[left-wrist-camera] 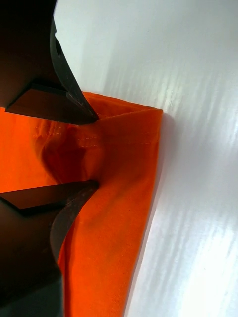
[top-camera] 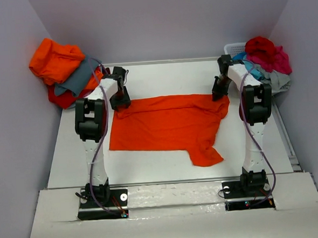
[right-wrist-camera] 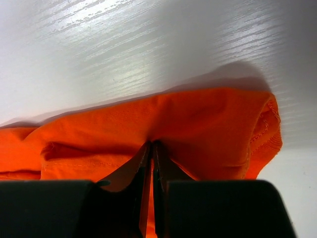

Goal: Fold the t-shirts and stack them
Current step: Fold the tshirt

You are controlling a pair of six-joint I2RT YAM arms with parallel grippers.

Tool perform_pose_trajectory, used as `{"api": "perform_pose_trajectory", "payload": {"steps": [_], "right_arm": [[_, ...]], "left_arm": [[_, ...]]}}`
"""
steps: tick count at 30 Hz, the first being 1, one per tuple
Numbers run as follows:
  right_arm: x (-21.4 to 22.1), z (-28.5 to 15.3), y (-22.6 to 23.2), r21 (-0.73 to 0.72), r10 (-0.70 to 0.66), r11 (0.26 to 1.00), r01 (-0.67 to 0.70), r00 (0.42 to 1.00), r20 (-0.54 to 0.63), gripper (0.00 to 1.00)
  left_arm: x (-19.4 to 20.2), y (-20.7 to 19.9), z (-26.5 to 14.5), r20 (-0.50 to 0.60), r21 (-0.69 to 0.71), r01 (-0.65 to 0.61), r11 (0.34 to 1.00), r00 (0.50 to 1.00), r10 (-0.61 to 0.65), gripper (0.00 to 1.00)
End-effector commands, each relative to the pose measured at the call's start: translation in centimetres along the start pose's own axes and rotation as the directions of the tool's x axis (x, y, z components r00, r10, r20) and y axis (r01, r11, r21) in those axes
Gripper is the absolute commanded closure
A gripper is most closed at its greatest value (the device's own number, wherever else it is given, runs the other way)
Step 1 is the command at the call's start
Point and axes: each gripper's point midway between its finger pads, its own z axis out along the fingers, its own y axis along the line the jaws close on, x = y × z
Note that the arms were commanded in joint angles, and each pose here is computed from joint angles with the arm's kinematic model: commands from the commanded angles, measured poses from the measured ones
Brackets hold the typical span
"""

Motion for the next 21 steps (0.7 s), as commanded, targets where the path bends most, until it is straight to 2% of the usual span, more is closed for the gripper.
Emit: {"api": "perform_pose_trajectory", "payload": {"steps": [1, 10, 21], "right_arm": [[-1.5, -2.3, -1.2, 0.004, 0.034, 0.999, -0.034, 0.997, 0.067, 0.89], [-2.8, -1.3, -1.3, 0.015, 0.043, 0.999, -0.044, 0.997, 0.067, 0.89], [-6.7, 0.1, 1.1, -0.041, 0.043, 0.998, -0.039, 0.994, 0.096, 0.88]], "left_arm": [[-1.3, 0.4, 1.4, 0.007, -0.065, 0.012, 0.998, 1.0, -0.012, 0.4], [-2.4, 0.0, 2.8, -0.003, -0.093, 0.007, 0.996, 1.0, -0.007, 0.4], [0.0, 1.5, 2.5, -0.034, -0.119, -0.024, 0.993, 0.999, 0.02, 0.4]]}}
